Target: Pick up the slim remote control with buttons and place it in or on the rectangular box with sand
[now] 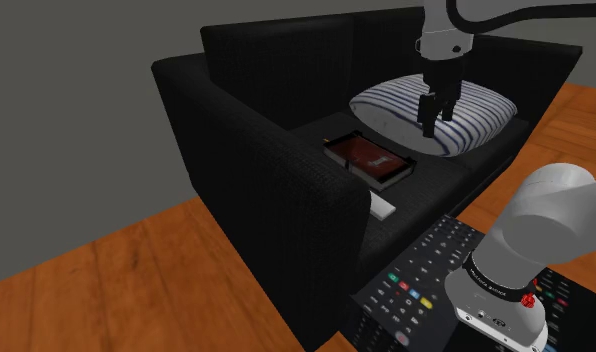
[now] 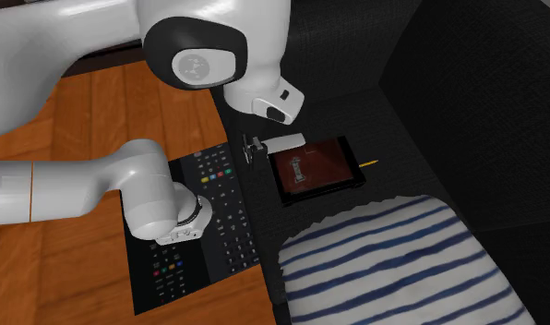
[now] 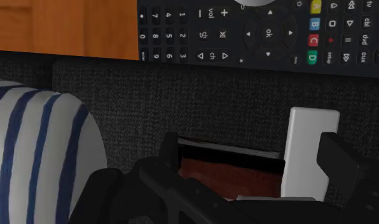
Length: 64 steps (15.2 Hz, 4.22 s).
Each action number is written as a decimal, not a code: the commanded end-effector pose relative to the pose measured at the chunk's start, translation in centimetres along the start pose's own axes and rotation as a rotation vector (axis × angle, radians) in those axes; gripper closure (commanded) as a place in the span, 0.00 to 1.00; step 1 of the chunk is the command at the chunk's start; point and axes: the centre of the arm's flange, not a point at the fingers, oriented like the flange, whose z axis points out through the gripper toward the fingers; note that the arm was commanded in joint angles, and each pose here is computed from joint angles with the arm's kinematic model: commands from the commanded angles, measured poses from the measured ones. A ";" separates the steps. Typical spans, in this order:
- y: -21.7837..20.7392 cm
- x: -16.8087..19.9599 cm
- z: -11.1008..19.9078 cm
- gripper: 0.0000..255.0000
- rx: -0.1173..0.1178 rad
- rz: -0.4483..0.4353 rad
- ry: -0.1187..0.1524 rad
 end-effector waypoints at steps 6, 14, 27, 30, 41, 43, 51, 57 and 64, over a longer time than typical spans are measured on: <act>-3.1 2.2 4.7 0.00 0.029 0.020 0.059; -8.1 6.5 11.6 0.00 0.076 0.052 0.153; -11.4 10.0 19.1 0.00 0.101 0.069 0.205; -11.4 10.0 19.1 0.00 0.101 0.069 0.205; -11.4 10.0 19.1 1.00 0.101 0.069 0.205; -11.4 10.0 19.1 1.00 0.101 0.069 0.205; -10.9 9.3 15.5 1.00 0.101 0.069 0.205; -10.6 8.7 12.4 1.00 0.101 0.069 0.205; -10.2 8.0 8.8 1.00 0.101 0.069 0.205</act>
